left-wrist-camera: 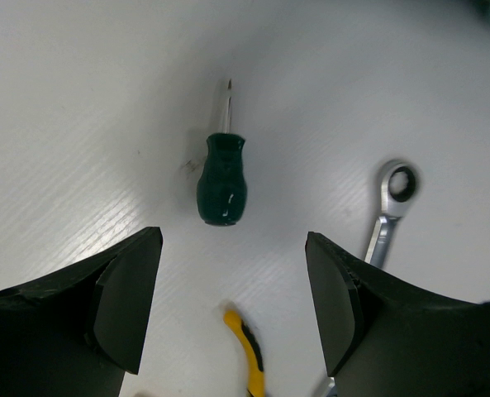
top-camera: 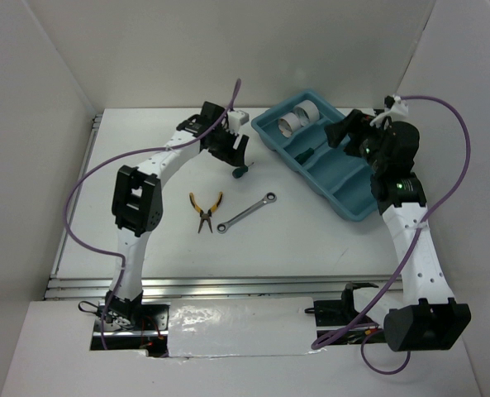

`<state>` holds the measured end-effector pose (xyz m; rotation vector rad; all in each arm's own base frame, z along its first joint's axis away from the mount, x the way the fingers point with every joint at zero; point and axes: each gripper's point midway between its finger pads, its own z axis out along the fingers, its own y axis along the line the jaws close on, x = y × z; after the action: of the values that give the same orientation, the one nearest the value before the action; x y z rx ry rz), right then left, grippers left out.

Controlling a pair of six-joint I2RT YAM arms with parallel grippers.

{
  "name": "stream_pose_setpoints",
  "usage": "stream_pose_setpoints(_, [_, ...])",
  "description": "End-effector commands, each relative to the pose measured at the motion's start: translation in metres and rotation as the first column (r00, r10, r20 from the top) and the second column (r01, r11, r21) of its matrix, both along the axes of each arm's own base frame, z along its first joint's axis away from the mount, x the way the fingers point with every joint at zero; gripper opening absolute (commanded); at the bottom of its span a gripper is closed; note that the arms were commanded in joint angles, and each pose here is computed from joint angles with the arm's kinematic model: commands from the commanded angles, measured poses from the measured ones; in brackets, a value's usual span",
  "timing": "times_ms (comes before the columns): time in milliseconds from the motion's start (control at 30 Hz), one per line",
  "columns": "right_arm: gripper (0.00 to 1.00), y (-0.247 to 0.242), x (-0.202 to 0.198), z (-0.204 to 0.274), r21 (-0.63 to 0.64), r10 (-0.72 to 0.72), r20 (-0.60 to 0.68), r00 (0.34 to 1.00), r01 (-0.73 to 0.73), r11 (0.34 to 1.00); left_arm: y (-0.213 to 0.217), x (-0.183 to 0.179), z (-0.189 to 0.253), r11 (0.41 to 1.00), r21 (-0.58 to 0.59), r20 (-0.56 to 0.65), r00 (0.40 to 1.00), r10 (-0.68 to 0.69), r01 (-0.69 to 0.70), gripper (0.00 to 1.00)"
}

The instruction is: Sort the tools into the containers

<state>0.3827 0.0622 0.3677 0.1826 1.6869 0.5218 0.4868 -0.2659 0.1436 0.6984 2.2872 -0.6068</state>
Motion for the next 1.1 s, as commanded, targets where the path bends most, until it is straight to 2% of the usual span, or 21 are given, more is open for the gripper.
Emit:
stream_pose_setpoints(0, [0.87,-0.018,-0.024,-0.062,-0.050,-0.010,-0.156,0.988,0.002,0.999,-0.002,0.002,-0.031,0.983,0.177,0.019,0.999,-0.051,0.047,0.83])
stream_pose_setpoints(133, [0.99,-0.021,-0.049,-0.085,0.020,-0.023,-0.213,0.977,0.028,0.999,-0.008,0.003,-0.055,0.975,0.219,0.008,0.999,-0.046,0.043,0.83])
stream_pose_setpoints(233, [1.00,-0.019,-0.060,-0.099,0.079,0.010,-0.246,0.969,0.010,0.997,-0.007,0.010,-0.066,0.970,0.241,0.009,0.999,-0.041,0.038,0.81])
stream_pose_setpoints(400, [0.94,-0.012,-0.068,-0.110,0.145,0.085,-0.265,0.960,-0.047,0.988,-0.009,0.008,-0.085,0.965,0.255,-0.020,0.998,-0.064,0.067,0.78])
stream_pose_setpoints(600, [0.94,-0.014,-0.063,-0.105,0.167,0.070,-0.262,0.963,-0.027,0.986,-0.008,0.010,-0.106,0.956,0.286,-0.035,0.998,-0.056,0.064,0.75])
stream_pose_setpoints(800, [0.93,-0.013,-0.059,-0.102,0.184,0.069,-0.271,0.960,-0.019,0.983,-0.012,0.009,-0.113,0.959,0.271,-0.047,0.996,-0.073,0.083,0.66])
stream_pose_setpoints(867, [0.93,-0.011,-0.058,-0.101,0.194,0.068,-0.271,0.960,-0.014,0.981,-0.014,0.005,-0.112,0.964,0.252,-0.051,0.996,-0.078,0.088,0.53])
stream_pose_setpoints(900, [0.93,-0.010,-0.057,-0.100,0.204,0.067,-0.275,0.959,-0.010,0.979,-0.015,0.006,-0.099,0.969,0.234,-0.030,0.997,-0.071,0.076,0.47])
stream_pose_setpoints(933, [0.93,-0.011,-0.055,-0.100,0.206,0.056,-0.278,0.959,0.003,0.979,-0.013,0.004,-0.095,0.973,0.222,-0.032,0.998,-0.059,0.064,0.35])
stream_pose_setpoints(967, [0.94,-0.012,-0.051,-0.095,0.208,0.043,-0.279,0.959,0.017,0.978,-0.016,0.003,-0.084,0.982,0.183,-0.032,0.999,-0.037,0.042,0.29])
stream_pose_setpoints(1000, [0.96,-0.014,-0.048,-0.096,0.214,0.000,-0.304,0.953,0.068,0.974,-0.021,-0.006,-0.058,0.992,0.117,-0.028,0.998,-0.052,0.055,0.21])
stream_pose_setpoints(1033, [0.97,-0.015,-0.045,-0.084,0.217,-0.025,-0.294,0.955,0.092,0.972,-0.025,-0.012,-0.040,0.996,0.070,-0.023,0.998,-0.059,0.061,0.19])
stream_pose_setpoints(1067, [0.97,-0.014,-0.042,-0.085,0.232,-0.045,-0.318,0.947,0.124,0.965,-0.035,-0.023,0.009,0.997,-0.050,0.008,0.998,-0.064,0.064,0.18])
